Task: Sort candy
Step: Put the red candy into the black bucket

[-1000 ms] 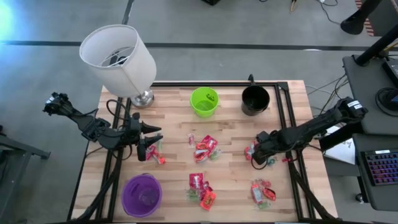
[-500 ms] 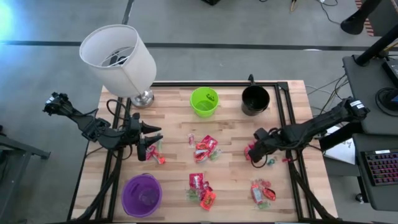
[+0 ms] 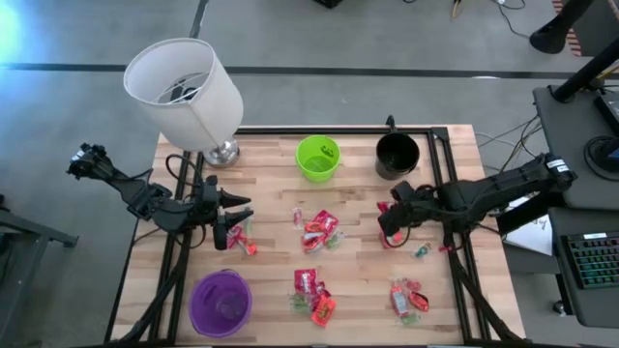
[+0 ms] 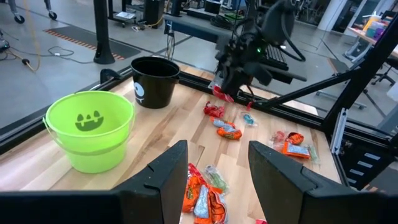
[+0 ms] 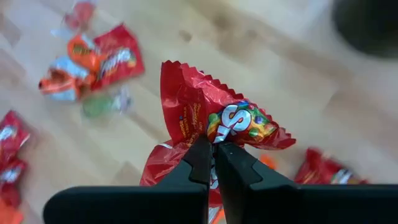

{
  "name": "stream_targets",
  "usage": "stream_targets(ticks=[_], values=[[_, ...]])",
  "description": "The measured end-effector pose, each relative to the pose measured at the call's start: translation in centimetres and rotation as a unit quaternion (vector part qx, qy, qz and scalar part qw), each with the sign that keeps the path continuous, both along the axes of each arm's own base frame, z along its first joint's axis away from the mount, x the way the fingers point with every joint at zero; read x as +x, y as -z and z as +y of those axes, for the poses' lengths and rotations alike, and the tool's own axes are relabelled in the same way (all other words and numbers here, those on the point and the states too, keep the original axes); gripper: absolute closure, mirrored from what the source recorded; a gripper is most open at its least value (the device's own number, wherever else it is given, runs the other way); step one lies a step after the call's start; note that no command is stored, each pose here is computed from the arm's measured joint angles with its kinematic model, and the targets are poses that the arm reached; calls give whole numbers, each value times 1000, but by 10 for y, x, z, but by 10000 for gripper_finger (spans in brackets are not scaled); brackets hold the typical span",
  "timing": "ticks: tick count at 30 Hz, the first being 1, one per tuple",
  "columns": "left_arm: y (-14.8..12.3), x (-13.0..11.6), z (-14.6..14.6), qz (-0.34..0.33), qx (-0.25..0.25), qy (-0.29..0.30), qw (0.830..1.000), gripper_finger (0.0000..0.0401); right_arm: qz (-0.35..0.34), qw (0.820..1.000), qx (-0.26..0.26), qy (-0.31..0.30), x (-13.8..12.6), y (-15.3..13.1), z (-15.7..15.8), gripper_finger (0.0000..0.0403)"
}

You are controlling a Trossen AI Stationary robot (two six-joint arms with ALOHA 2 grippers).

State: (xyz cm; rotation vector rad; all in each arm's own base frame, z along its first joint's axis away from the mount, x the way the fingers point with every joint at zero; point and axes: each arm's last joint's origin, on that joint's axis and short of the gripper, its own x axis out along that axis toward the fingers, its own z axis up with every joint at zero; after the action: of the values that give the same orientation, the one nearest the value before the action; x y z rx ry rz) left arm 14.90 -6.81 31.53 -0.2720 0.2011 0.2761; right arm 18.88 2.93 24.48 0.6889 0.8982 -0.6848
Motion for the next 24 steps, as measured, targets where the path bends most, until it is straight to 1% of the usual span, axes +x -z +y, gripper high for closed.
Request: stream_targets(ticks=[5,10,17,24], values=[[0,0,0,0,0,0,1000,249,12,999,-39,-2,3,-15,-19,394],[0,0,0,0,0,0,1000,249,29,998,-64,5,2,-35,-41,394],[0,0,0,0,0,0,1000,249,35,994,-102,15,-2,-58,-75,394],[0,0,0,0,0,-1,1000,249,63,990,-123,42,-13,-62,-109,394]])
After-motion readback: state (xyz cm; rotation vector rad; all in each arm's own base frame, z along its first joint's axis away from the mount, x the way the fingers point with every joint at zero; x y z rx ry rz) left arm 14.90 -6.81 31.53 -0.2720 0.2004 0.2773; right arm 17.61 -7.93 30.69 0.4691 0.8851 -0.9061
